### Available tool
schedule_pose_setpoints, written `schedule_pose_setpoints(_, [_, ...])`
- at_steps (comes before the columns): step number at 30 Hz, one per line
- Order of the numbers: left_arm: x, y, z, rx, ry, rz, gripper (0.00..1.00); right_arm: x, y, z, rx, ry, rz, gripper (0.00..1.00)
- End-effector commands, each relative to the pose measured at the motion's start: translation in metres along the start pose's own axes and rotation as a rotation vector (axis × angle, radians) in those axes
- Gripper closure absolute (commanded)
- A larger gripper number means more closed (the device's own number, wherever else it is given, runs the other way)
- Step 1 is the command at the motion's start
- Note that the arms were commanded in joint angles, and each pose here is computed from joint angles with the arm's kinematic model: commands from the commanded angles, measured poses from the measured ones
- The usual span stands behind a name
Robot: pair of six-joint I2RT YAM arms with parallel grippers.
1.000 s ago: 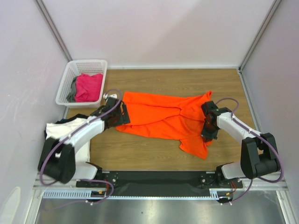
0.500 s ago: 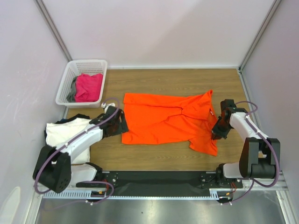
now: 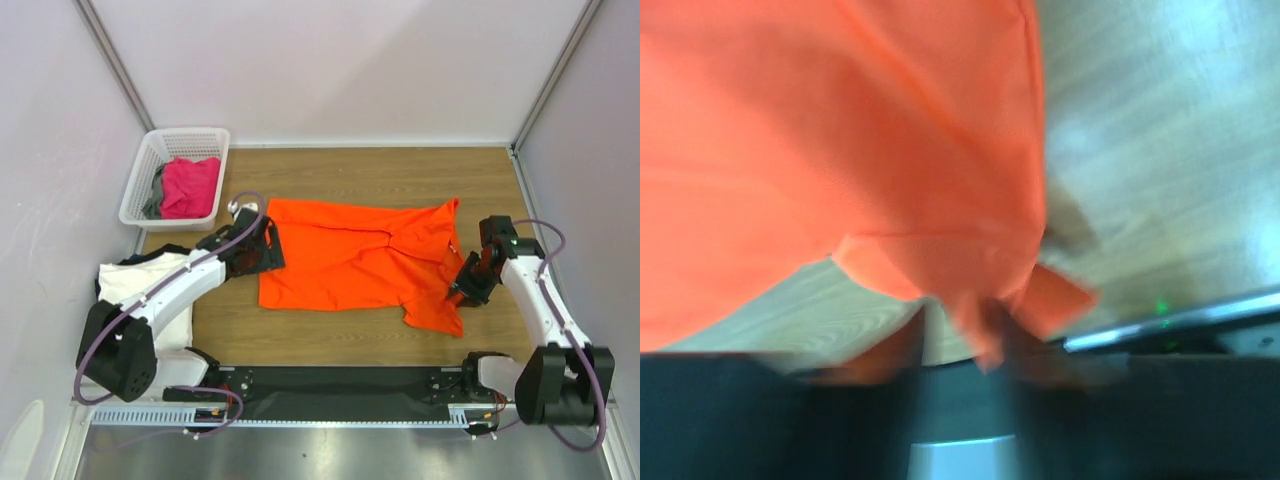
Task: Fold and stack the t-shirts
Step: Flatten the tshirt out
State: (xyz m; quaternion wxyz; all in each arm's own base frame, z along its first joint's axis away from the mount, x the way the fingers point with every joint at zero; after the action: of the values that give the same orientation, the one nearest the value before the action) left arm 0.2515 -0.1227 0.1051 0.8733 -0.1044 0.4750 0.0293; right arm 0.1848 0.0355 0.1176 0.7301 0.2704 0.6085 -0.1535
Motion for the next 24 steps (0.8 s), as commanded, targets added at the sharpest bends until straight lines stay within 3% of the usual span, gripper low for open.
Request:
schedule_pose_setpoints(1, [-0.010, -0.016, 0.035, 0.052, -0.067, -0.002, 0.16, -0.022, -0.007, -0.009, 0.047, 0.014, -0.002, 0.51])
schedule_pose_setpoints(3, [-0.012, -0.027, 0.054, 0.064, -0.091, -0.011, 0.14, -0.032, -0.001, 0.014, 0.023, -0.051, 0.008, 0.30])
schedule_pose_setpoints(4, [-0.010, -0.030, 0.060, 0.065, -0.096, -0.011, 0.14, -0.029, 0.002, 0.024, 0.018, -0.046, -0.006, 0.25])
schedule_pose_setpoints(5, [-0.004, -0.037, 0.067, 0.068, -0.094, -0.009, 0.12, -0.040, 0.012, 0.045, -0.013, -0.115, 0.011, 0.21])
schedule_pose_setpoints(7, [0.004, -0.041, 0.077, 0.052, -0.091, -0.008, 0.11, -0.036, 0.024, 0.069, -0.035, -0.136, 0.011, 0.20])
schedule_pose_setpoints(11, [0.025, -0.050, 0.102, -0.013, -0.069, -0.031, 0.12, -0.030, 0.065, 0.121, -0.069, -0.270, 0.156, 0.23])
schedule_pose_setpoints(19, [0.045, -0.043, 0.132, -0.083, -0.064, -0.048, 0.12, 0.033, 0.081, 0.130, -0.005, -0.211, 0.218, 0.41])
schedule_pose_setpoints(24, [0.049, -0.034, 0.141, -0.116, -0.062, -0.038, 0.11, 0.062, 0.077, 0.126, 0.013, -0.154, 0.175, 0.43])
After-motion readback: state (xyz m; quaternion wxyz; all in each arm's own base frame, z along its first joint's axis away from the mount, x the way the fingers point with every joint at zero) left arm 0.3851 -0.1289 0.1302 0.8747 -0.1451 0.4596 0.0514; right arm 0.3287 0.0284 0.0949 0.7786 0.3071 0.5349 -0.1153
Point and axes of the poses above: each gripper's point midway between its finger pads, its own x axis out along the fingers, its own y axis along the line the jaws close on, z = x × y, the point moved 3 cm from there along -x, back along the fingers
